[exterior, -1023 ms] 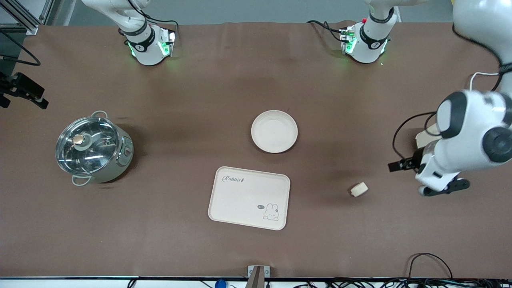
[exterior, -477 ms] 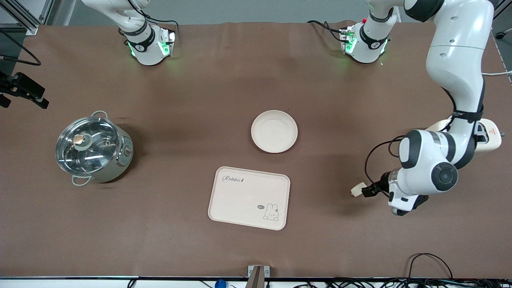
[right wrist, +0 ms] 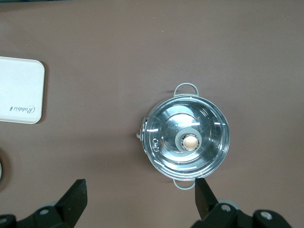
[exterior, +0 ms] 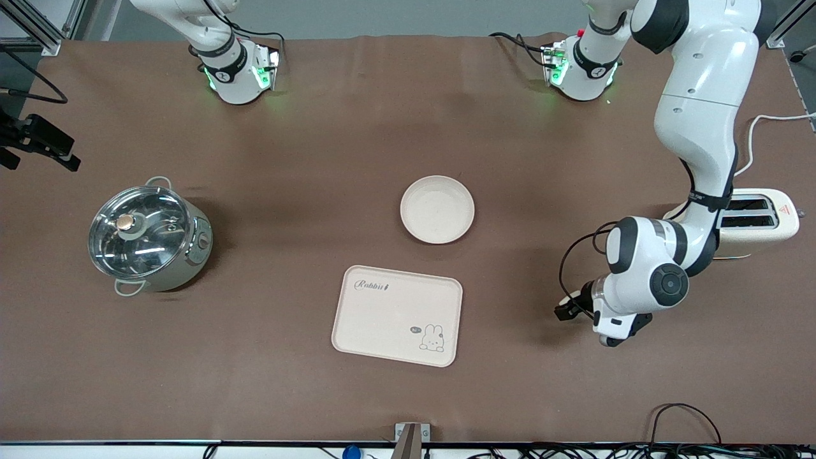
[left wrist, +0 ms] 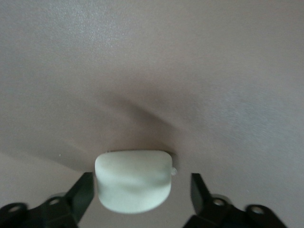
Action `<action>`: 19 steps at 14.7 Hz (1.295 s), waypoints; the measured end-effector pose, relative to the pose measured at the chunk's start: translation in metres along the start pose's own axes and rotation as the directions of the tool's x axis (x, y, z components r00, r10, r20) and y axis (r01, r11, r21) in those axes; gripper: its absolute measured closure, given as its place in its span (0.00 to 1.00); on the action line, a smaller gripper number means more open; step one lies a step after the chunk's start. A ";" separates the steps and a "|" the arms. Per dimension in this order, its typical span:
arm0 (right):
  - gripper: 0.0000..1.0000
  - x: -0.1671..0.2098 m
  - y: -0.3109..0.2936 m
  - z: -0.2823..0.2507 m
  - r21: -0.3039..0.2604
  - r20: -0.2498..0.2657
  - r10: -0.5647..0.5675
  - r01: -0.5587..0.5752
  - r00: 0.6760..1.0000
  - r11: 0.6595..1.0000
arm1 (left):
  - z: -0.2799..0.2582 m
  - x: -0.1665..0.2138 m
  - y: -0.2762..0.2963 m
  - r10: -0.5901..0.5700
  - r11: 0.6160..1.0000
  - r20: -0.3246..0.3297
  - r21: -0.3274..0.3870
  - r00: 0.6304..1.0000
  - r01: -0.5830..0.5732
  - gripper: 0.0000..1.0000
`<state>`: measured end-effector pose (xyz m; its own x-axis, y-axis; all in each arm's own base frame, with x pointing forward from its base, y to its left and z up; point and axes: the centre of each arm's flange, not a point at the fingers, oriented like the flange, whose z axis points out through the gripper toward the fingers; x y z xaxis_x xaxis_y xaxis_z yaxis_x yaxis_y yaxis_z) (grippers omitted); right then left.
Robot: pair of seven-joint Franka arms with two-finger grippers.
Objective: Place bun in plate and plate on tray
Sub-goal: 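Carry the bun with the left gripper over the white plate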
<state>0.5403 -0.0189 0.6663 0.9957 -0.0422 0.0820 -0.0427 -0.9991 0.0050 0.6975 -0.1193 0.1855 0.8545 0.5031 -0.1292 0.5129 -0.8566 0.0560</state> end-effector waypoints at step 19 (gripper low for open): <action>0.00 0.001 0.001 -0.001 0.000 -0.006 0.002 -0.002 1.000 1.000 | -0.045 -0.293 0.201 -0.057 0.998 0.134 0.022 0.989 0.054 0.86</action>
<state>0.5408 -0.0198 0.6669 0.9952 -0.0442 0.0878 -0.0447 -0.9990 0.0044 0.5539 -0.4335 0.2793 0.8051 0.5311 -0.2640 0.5565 -0.8304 0.0267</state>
